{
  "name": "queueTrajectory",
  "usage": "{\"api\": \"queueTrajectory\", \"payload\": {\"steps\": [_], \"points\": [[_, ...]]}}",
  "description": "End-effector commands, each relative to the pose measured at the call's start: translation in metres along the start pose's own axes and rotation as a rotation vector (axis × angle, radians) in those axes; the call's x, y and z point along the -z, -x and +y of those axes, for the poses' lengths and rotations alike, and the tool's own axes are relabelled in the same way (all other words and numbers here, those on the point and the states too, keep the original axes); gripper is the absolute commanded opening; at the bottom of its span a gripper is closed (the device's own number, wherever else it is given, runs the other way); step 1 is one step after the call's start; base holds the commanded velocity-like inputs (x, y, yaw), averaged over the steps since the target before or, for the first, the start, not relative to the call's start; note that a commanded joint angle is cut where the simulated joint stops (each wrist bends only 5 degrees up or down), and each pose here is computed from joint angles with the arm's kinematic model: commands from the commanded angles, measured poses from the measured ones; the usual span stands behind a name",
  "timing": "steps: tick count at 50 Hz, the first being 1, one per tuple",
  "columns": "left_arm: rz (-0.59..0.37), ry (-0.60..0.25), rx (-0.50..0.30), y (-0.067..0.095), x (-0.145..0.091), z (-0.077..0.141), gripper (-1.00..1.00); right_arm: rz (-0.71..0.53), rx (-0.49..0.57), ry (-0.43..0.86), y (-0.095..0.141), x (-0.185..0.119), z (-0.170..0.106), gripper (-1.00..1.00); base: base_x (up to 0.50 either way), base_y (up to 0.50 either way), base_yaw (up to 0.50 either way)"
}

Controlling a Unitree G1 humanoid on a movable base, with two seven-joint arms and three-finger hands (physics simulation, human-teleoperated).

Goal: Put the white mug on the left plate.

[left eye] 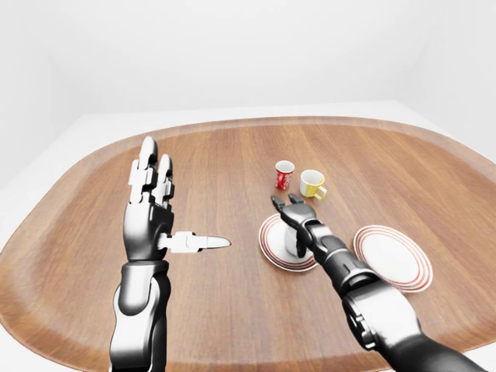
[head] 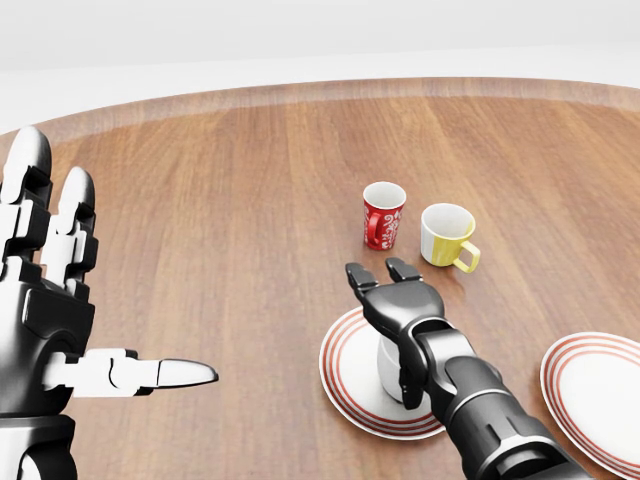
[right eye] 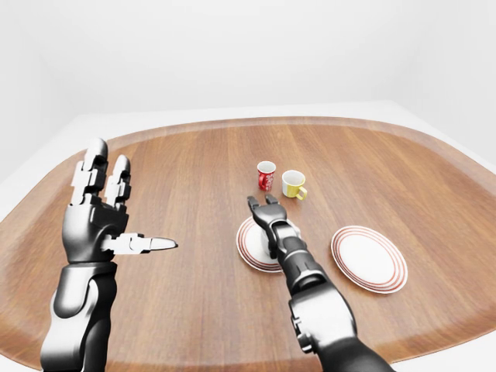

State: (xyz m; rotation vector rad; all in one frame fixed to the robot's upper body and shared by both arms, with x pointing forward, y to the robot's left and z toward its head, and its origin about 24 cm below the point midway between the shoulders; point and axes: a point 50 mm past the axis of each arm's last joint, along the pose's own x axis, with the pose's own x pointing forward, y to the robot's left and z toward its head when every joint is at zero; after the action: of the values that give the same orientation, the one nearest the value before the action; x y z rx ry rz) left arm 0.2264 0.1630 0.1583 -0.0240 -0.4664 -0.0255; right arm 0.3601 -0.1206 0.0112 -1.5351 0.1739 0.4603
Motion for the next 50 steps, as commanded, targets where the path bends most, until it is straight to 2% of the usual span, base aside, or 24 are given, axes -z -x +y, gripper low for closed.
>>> {"api": "queueTrajectory", "payload": {"steps": [1, 22, 34, 39, 45, 48, 50], "points": [[0.0, 0.0, 0.0, 0.0, 0.0, 0.0, 1.0, -0.016, -0.01, -0.006, 0.002, -0.003, 0.0, 1.0, 0.0, 0.0, 0.0], [-0.001, 0.0, -0.001, 0.0, 0.0, 0.0, 1.0, -0.048, -0.022, -0.056, 0.007, -0.007, -0.006, 1.0, 0.0, 0.0, 0.0], [0.003, 0.0, 0.0, 0.0, 0.001, 0.0, 1.0, -0.109, 0.0, -0.09, 0.024, -0.016, -0.024, 1.0, 0.0, 0.0, 0.0], [-0.005, 0.0, -0.002, -0.001, -0.001, 0.0, 1.0, -0.174, 0.012, -0.182, 0.036, -0.022, -0.039, 1.0, 0.0, 0.0, 0.0], [-0.011, -0.001, -0.005, -0.001, -0.002, 0.002, 1.0, -0.365, 0.064, -0.386, 0.06, -0.035, -0.072, 1.0, 0.0, 0.0, 0.0], [-0.011, -0.001, -0.005, -0.001, -0.002, 0.002, 1.0, -0.394, 0.081, -0.53, 0.069, -0.03, -0.087, 1.0, 0.0, 0.0, 0.0], [-0.013, -0.001, -0.004, -0.001, -0.002, 0.001, 1.0, -0.394, 0.074, -0.57, 0.072, -0.025, -0.09, 1.0, 0.0, 0.0, 0.0]]}}
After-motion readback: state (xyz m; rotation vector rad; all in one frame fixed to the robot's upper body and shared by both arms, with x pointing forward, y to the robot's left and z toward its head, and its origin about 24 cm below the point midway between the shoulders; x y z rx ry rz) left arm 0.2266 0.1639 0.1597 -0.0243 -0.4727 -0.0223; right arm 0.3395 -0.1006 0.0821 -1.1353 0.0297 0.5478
